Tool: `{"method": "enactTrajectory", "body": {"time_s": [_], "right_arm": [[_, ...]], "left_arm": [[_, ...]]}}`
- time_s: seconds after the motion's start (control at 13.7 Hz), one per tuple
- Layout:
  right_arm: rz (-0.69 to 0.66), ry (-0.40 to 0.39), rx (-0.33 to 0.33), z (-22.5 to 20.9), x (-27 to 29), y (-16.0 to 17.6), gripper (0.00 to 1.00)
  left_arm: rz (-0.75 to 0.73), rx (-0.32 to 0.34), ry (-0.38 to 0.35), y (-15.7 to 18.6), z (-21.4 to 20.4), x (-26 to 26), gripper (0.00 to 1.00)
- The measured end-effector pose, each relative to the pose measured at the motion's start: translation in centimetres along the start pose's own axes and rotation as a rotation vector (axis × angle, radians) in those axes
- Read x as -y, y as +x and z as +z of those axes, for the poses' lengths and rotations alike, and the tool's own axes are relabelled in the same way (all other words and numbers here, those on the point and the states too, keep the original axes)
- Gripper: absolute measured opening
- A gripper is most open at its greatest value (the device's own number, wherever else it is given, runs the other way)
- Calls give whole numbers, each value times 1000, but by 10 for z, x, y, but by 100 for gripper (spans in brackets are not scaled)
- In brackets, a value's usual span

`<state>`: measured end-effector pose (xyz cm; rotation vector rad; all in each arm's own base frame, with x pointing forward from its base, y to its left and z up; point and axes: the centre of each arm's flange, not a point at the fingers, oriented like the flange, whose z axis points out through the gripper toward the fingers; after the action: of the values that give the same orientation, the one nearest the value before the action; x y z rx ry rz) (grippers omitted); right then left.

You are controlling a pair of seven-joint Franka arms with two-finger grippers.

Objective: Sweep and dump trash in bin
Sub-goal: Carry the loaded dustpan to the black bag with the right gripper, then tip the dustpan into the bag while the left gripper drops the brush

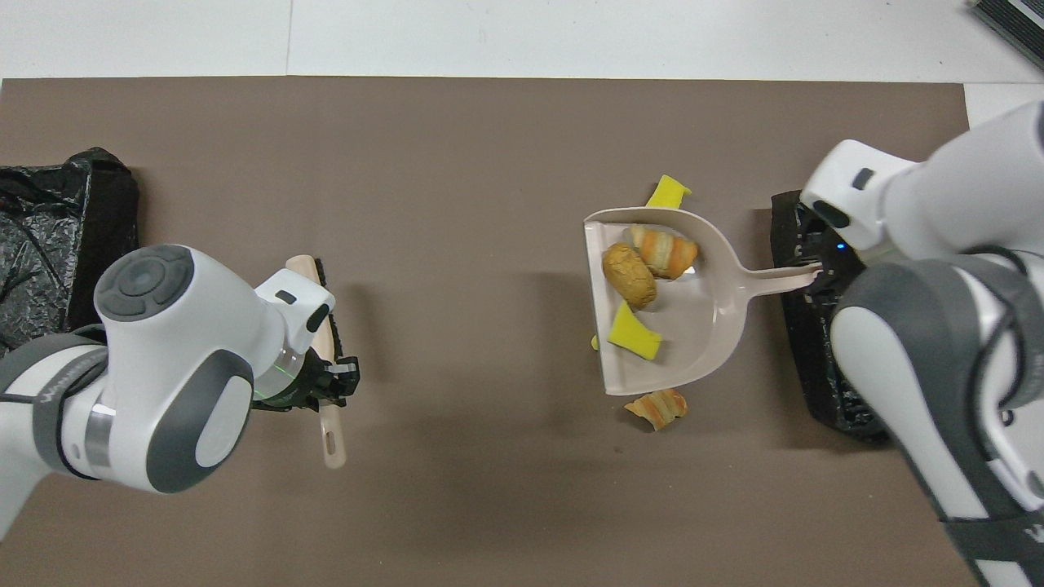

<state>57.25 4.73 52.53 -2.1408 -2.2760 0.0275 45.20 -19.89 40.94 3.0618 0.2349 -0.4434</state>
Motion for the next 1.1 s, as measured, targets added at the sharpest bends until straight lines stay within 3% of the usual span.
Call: {"method": "enactTrajectory", "body": {"time_s": [0.37,0.51,0.88,1.02,1.1], "right_arm": [[38,-28,1,-8,26,-168,32],[50,-50,47,-11,39,-219,32],[122,-14,369,-17,44,-247,32],[122,-11,458,-12,36,-225,32],[143,-15,512,-8,33,-207,32]], "left_arm": [[124,29,25,-91,66,-55,27],[138,19,31,-126,81,-75,27],[123,11,-4,-155,122,-86,27],[112,20,-10,-155,125,-83,27],[107,20,-12,-154,125,-83,32]]}}
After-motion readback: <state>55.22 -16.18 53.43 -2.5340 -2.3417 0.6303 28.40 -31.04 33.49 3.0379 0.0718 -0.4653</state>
